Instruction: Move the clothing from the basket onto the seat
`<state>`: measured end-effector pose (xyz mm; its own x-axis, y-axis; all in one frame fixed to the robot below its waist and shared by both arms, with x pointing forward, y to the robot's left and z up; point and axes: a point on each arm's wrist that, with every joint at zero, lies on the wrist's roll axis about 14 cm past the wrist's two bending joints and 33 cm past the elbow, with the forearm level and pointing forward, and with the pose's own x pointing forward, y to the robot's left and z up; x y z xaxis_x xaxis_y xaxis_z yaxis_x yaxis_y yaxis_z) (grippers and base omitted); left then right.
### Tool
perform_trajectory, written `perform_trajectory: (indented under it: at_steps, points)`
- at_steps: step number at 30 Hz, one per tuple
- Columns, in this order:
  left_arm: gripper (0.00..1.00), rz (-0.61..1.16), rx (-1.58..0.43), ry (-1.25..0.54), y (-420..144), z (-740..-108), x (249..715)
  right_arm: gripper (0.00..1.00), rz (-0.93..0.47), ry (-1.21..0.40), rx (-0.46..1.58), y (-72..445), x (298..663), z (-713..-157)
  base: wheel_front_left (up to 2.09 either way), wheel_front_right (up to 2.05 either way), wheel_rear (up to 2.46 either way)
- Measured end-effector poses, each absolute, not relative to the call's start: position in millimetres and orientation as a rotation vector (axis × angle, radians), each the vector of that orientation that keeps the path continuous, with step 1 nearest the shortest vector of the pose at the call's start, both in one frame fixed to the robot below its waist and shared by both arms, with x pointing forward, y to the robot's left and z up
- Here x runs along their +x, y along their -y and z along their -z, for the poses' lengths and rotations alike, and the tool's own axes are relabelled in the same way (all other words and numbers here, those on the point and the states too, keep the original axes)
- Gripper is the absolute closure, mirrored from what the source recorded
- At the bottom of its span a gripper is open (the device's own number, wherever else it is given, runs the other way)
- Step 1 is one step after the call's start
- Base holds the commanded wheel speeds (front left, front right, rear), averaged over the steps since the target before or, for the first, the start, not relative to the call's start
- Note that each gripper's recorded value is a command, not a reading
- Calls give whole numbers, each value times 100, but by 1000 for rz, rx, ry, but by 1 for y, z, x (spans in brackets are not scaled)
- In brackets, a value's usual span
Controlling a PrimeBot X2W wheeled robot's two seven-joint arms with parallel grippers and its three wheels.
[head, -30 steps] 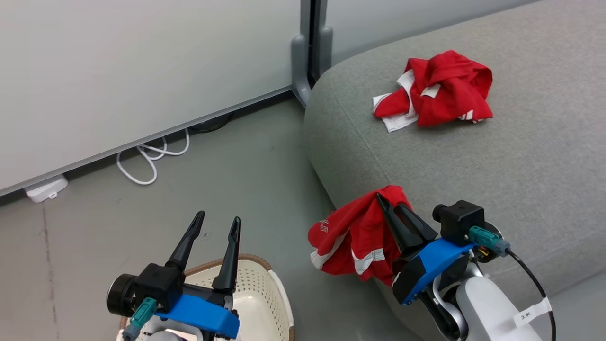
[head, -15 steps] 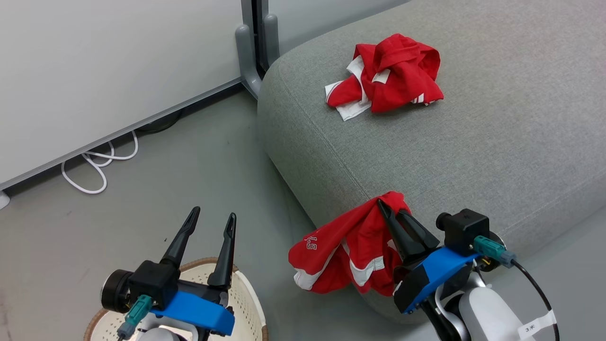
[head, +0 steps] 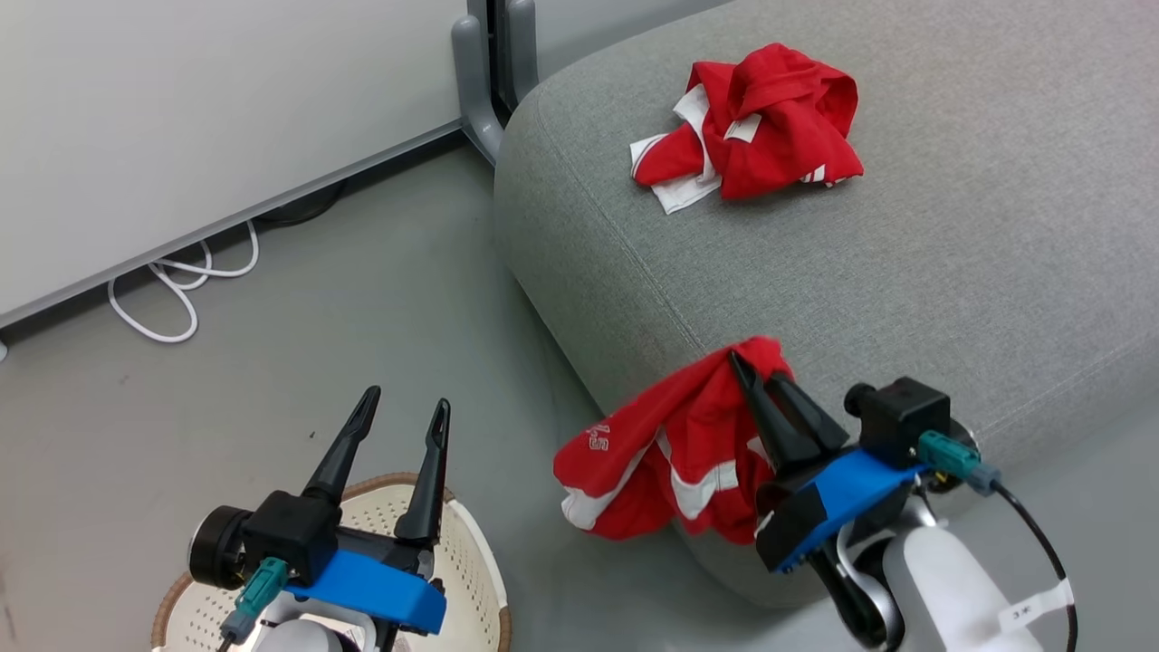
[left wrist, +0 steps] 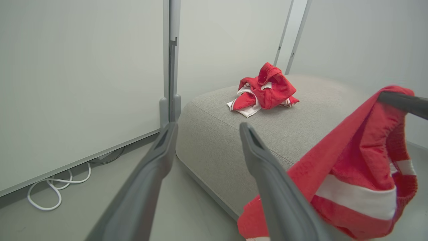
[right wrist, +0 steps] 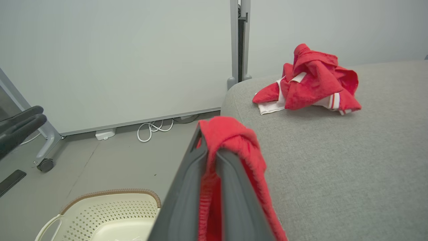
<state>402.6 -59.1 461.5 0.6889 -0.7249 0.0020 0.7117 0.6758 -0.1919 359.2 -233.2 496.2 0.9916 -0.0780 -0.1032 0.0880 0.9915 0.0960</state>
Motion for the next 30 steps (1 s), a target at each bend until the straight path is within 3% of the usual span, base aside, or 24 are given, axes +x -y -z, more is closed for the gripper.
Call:
perform_trajectory:
  at_steps: [6,14,23,30]
  points:
    - [0,800,-199,-73,58,-459,410,100,67,-20,25,240,386,-529,0,0,0]
    - [0,816,-208,-56,61,-452,430,100,135,129,-123,288,431,-601,0,0,0]
    - [0,817,-189,-78,49,-411,463,100,232,228,-214,347,485,-660,0,0,0]
    - [0,807,-184,-115,37,-377,483,100,389,280,-245,411,510,-682,0,0,0]
